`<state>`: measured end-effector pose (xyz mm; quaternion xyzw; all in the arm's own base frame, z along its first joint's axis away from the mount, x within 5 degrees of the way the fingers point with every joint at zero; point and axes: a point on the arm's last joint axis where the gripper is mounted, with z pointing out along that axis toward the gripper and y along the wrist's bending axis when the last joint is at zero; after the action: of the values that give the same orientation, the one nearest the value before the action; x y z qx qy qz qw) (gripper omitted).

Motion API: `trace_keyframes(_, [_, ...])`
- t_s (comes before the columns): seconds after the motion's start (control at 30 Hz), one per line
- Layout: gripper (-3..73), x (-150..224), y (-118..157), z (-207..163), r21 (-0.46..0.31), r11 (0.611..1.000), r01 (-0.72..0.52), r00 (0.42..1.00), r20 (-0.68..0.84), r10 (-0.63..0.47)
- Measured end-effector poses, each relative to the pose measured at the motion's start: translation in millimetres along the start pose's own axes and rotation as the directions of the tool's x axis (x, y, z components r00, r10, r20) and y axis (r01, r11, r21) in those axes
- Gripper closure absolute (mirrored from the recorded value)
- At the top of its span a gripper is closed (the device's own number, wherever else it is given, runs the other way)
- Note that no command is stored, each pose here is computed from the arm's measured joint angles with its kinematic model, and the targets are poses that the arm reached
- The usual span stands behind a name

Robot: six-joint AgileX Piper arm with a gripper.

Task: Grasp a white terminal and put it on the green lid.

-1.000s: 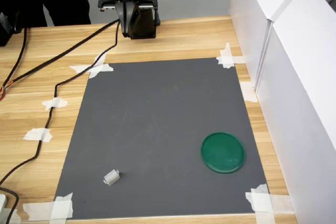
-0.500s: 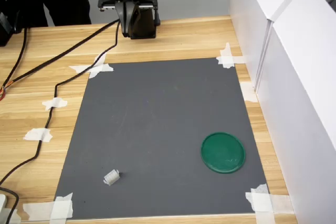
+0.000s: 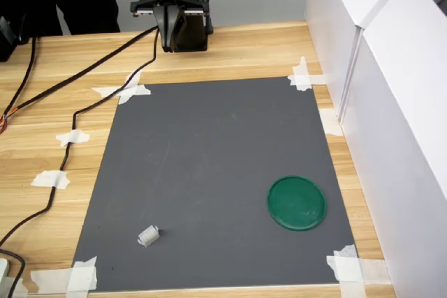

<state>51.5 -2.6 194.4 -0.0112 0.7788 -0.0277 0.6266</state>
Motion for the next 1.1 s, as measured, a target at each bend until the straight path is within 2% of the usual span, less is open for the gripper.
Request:
trace_keyframes(0.33, [71.1,-4,0,-2,0.001,1.000,0.000,1.000,-0.006,0.000])
trace_keyframes(0.87, [71.1,-78,-7,-13,0.019,1.000,0.014,0.996,-0.086,-0.012])
trace_keyframes(0.97, [71.1,-94,-8,-12,0.021,1.000,0.020,0.990,-0.138,-0.017])
trace_keyframes(1.1, [71.1,-110,-10,-5,0.014,0.998,0.054,0.957,-0.288,-0.047])
